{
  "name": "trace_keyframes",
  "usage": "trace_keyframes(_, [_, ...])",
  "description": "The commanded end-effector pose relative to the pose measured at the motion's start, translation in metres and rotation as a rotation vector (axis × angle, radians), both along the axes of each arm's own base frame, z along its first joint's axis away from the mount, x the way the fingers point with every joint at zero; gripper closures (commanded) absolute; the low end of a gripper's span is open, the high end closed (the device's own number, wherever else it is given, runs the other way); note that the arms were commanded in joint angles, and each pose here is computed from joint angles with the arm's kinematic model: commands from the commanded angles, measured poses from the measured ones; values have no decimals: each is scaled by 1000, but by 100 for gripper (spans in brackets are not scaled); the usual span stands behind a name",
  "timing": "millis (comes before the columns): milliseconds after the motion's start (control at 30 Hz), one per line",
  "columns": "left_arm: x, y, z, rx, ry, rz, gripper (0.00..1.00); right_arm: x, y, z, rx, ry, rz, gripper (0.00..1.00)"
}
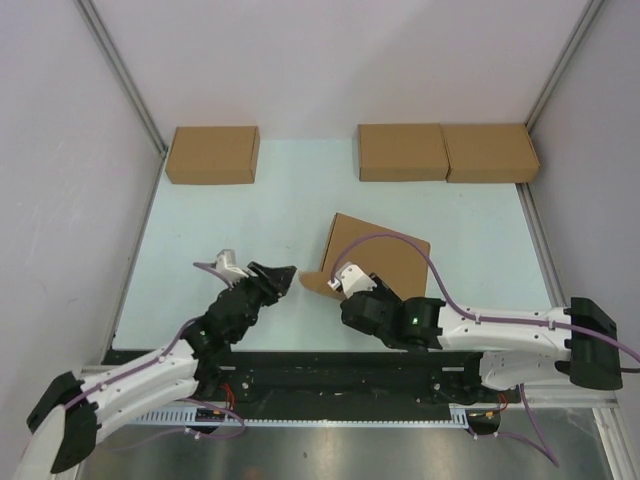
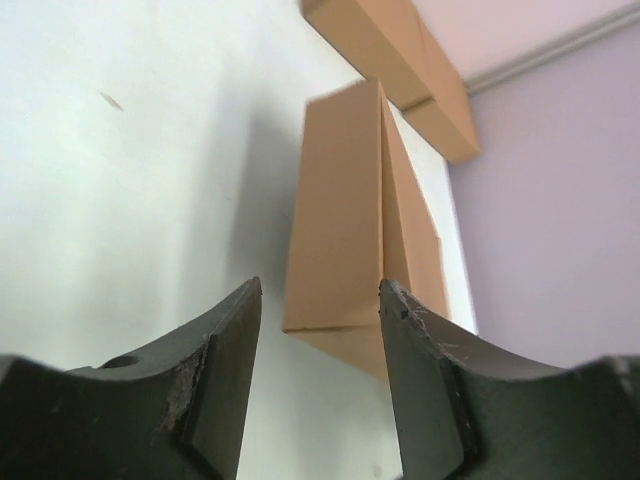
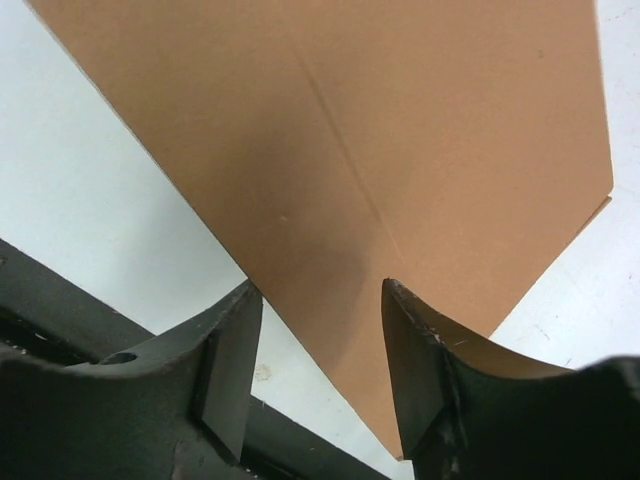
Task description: Fold the paper box
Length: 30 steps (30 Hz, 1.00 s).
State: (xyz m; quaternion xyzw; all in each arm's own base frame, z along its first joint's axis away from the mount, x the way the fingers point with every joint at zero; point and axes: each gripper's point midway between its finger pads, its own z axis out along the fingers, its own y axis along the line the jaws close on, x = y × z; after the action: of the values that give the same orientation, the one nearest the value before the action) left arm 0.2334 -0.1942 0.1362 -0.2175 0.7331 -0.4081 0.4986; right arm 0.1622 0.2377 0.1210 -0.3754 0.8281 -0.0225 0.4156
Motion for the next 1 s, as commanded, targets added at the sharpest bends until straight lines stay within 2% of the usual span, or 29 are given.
trace_keyframes(0, [0,42,-8,182,18,138,44,4,2,39,123,-42,-56,43])
trace_keyframes(133, [-2,73,-4,226,38,259,44,3,-4,64,220,-65,-109,39])
trace_keyframes(233, [0,75,2,217,39,283,43,5,-11,81,308,-74,-156,38])
trace_keyframes(333, [6,59,4,203,31,239,43,16,-27,84,342,-77,-251,37])
trace_keyframes(400, [9,38,3,173,33,164,43,33,-44,77,365,-61,-390,38])
trace_keyframes(467, [12,12,-11,167,73,77,43,46,-66,62,370,-36,-545,39])
trace_keyframes(600, [13,-29,-29,166,137,-71,43,55,-83,39,396,12,-690,37])
trace_keyframes(700, [13,-39,-27,144,137,-106,42,51,-96,34,388,22,-744,34])
trace_keyframes(900, [11,-24,-8,187,52,-86,36,23,-113,31,364,90,-761,31])
trace_keyframes(967, [10,-21,-6,203,27,-90,33,14,-105,34,409,107,-742,32])
